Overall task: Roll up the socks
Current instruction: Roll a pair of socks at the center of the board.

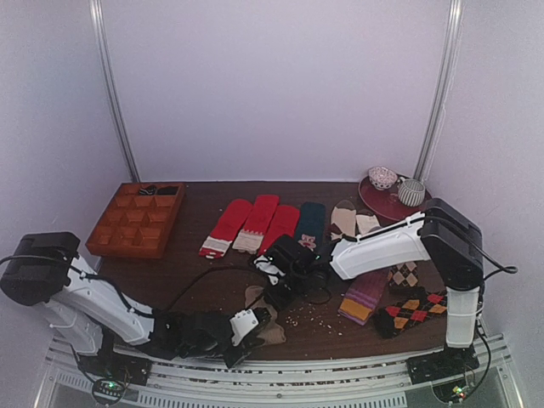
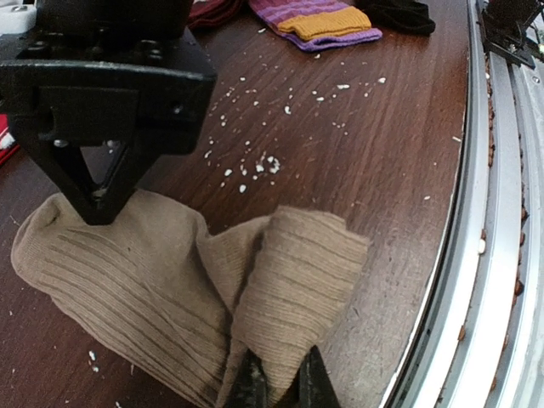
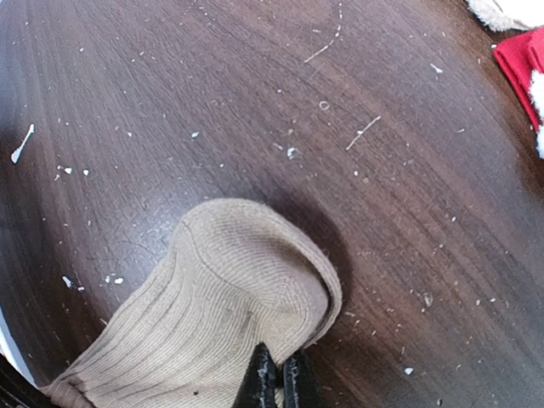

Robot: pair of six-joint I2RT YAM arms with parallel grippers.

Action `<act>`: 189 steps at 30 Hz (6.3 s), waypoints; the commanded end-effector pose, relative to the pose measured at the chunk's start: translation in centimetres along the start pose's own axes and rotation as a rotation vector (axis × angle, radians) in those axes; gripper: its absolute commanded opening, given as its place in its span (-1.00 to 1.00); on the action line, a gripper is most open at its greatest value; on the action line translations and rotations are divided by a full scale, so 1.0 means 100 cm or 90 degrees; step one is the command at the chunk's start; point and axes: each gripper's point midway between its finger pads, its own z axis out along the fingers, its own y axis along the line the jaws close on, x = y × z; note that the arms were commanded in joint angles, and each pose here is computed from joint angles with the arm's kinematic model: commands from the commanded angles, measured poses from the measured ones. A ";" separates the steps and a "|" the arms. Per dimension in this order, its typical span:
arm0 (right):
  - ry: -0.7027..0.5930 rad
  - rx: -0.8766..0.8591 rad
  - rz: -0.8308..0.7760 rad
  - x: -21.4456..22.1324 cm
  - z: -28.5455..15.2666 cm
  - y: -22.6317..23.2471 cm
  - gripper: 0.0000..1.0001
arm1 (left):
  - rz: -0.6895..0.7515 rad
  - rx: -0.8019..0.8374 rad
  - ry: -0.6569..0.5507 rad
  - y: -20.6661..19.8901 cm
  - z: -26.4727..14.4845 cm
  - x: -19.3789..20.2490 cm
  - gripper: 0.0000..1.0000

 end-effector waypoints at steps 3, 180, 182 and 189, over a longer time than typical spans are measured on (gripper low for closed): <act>0.020 0.048 0.000 0.010 0.004 -0.031 -0.91 | -0.063 0.134 0.213 -0.006 -0.006 0.078 -1.00; -0.115 -0.136 -0.474 0.092 -0.053 0.065 -0.36 | -0.287 0.239 0.286 -0.015 0.024 0.148 -1.00; -0.071 -0.142 -0.450 0.100 -0.046 0.063 -0.51 | -0.280 0.233 0.277 -0.013 0.026 0.144 -1.00; 0.007 -0.166 -0.340 0.127 -0.042 0.058 -0.61 | -0.181 0.136 0.186 0.016 0.036 0.100 -0.04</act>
